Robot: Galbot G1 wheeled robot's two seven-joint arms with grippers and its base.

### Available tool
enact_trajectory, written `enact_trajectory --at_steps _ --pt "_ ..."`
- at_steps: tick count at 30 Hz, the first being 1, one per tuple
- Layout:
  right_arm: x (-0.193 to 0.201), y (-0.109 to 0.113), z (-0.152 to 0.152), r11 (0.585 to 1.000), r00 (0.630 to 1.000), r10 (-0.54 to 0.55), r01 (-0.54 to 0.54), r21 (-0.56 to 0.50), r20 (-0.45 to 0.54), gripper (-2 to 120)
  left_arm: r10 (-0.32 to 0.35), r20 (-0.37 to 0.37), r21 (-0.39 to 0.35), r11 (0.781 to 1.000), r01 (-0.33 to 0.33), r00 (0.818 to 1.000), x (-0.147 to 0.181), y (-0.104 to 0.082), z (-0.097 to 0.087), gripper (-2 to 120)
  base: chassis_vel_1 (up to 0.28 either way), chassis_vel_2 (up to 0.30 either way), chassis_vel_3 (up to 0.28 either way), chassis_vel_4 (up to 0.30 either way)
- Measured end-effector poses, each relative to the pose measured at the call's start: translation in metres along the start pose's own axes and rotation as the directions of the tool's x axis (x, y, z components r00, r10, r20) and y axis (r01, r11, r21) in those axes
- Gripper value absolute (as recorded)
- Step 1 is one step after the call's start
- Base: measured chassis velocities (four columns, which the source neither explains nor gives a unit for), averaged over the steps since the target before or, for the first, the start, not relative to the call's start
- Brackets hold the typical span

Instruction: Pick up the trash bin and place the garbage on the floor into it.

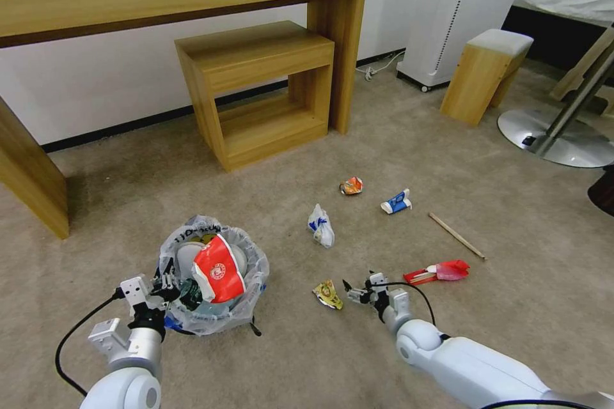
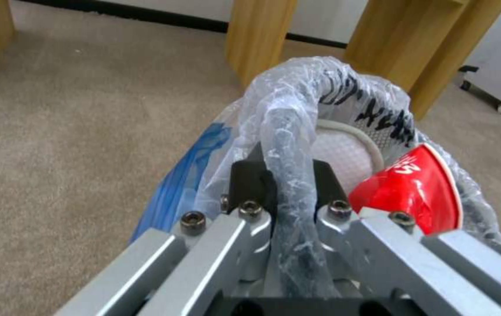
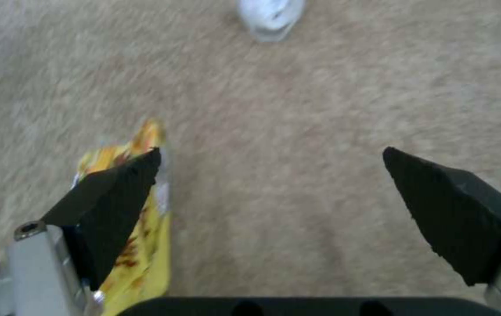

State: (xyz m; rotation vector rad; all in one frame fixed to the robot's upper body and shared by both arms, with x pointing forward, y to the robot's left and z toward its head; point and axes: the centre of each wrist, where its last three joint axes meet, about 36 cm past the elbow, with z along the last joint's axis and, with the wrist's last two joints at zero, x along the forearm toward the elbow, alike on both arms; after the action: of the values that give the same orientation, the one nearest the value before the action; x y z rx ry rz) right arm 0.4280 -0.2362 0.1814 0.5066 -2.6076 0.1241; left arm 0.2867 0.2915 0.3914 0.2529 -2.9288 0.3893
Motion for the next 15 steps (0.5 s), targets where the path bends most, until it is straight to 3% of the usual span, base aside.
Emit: enact_trajectory --at_steps 15 --pt "-0.012 0.035 0.026 0.993 0.997 -0.074 0.075 0.096 -0.018 80 -0.006 0.011 0.006 1.0 0.006 1.0 -0.003 0.002 0.001 3 0.0 0.0 0.0 0.0"
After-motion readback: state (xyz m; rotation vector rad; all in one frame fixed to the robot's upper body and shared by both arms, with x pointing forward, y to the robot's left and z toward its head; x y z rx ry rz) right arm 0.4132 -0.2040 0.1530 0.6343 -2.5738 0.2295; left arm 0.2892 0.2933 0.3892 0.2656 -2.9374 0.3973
